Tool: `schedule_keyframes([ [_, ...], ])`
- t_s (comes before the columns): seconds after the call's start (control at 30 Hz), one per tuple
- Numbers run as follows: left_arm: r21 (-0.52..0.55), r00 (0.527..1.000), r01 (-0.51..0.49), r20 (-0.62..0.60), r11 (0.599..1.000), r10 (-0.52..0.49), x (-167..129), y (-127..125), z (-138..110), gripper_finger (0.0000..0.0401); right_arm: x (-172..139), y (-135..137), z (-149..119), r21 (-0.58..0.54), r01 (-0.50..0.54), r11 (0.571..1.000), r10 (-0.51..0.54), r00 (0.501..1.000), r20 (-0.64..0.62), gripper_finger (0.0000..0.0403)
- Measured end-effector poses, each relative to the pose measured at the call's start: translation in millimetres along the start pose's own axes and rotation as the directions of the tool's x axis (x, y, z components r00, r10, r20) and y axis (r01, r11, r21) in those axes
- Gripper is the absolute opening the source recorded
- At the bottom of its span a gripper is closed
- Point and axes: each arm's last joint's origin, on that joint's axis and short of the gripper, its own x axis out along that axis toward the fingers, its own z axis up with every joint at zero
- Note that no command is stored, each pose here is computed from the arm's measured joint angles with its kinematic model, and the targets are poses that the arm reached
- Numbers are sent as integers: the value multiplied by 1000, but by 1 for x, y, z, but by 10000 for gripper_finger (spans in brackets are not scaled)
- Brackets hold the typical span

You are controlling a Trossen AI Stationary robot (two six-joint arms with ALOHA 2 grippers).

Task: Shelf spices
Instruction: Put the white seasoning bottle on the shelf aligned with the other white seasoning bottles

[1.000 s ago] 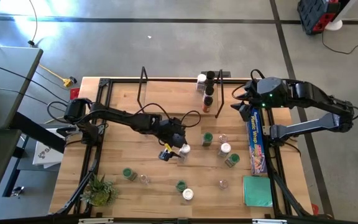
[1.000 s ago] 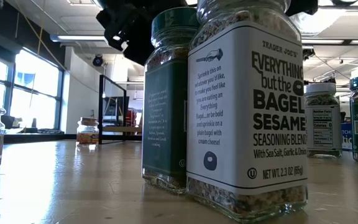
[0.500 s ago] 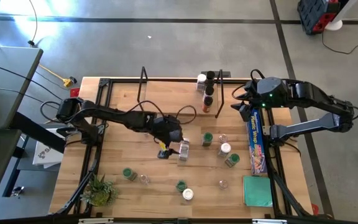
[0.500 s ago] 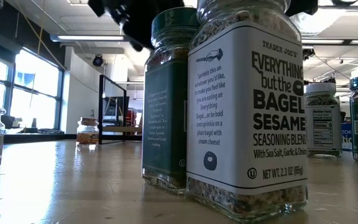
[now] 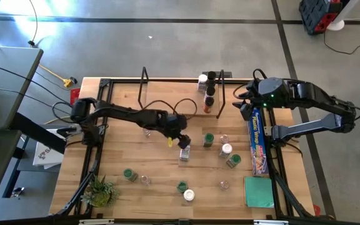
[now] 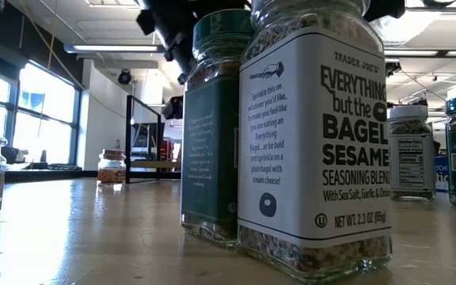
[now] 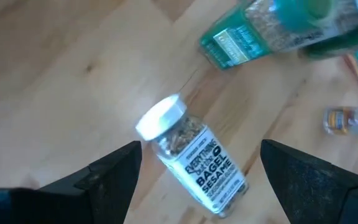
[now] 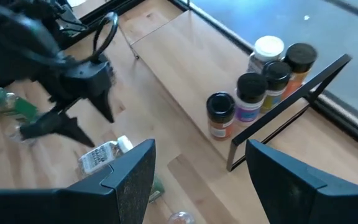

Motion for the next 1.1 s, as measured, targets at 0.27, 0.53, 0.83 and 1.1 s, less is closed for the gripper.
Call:
schedule_keyframes([
  [0.27,-94,971,-205,-142,974,191,36,-13,9,323,0,-2,1,-60,75,995,-73,997,33,243],
  [0.53,-175,971,-215,-146,961,191,57,-7,19,323,0,-2,1,-52,81,995,-80,996,37,243],
  [0.83,-181,958,-263,-161,948,235,57,6,24,323,0,-2,2,-40,81,996,-79,996,43,243],
  [1.1,131,947,-278,-130,952,295,-3,-1,23,323,0,-2,2,-46,83,995,-81,996,43,243],
])
